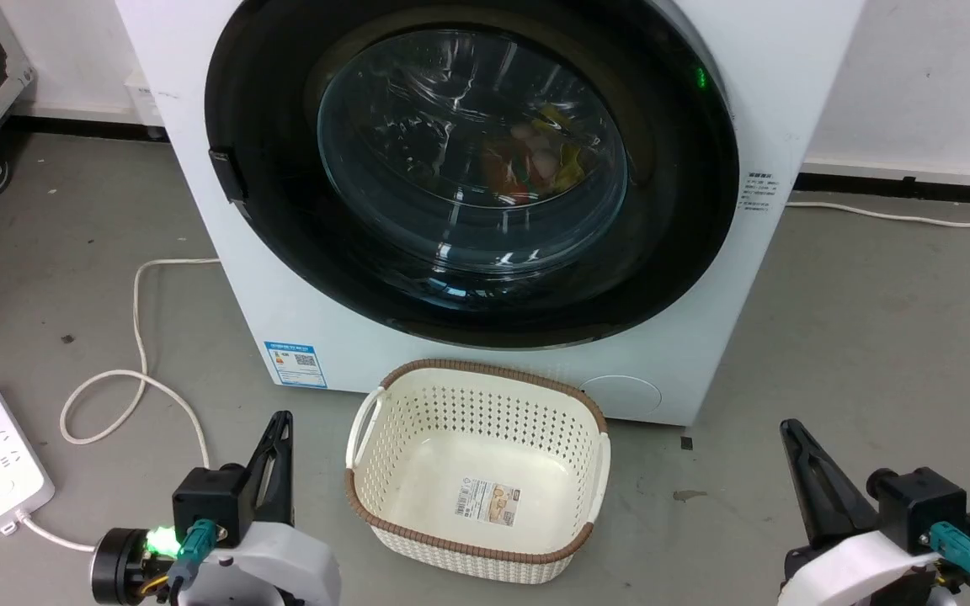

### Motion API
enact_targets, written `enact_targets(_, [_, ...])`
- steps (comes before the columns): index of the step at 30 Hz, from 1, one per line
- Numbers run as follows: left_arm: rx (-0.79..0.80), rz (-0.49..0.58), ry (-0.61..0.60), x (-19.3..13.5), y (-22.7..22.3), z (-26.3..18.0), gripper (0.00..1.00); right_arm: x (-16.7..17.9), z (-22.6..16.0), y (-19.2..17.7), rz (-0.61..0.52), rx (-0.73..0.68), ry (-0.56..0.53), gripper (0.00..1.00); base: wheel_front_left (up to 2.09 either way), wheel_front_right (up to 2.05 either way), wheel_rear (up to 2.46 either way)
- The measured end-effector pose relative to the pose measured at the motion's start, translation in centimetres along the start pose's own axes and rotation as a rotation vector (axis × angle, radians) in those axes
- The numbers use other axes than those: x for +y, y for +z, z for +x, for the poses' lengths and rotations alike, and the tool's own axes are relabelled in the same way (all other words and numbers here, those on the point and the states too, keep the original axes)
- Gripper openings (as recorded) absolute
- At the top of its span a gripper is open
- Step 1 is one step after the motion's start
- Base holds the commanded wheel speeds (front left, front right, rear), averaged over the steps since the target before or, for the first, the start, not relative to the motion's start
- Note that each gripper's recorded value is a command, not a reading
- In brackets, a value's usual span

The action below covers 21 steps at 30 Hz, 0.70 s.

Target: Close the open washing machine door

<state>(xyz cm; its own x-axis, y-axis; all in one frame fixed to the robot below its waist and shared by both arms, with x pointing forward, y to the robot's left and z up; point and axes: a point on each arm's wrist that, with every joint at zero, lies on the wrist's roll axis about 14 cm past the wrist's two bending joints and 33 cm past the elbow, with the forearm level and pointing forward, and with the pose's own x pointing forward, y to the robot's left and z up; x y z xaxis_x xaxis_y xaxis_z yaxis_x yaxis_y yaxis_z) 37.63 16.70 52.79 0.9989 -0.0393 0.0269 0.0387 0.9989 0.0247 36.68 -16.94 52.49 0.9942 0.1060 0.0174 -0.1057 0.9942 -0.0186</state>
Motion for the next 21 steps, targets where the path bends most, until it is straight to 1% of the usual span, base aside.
enact_targets(21, [0.014,0.017,0.026,0.74,0.34,-0.03,0.00,0.66,0.19,-0.37,-0.025,0.036,0.021,0.00,0.00,0.00,0.00])
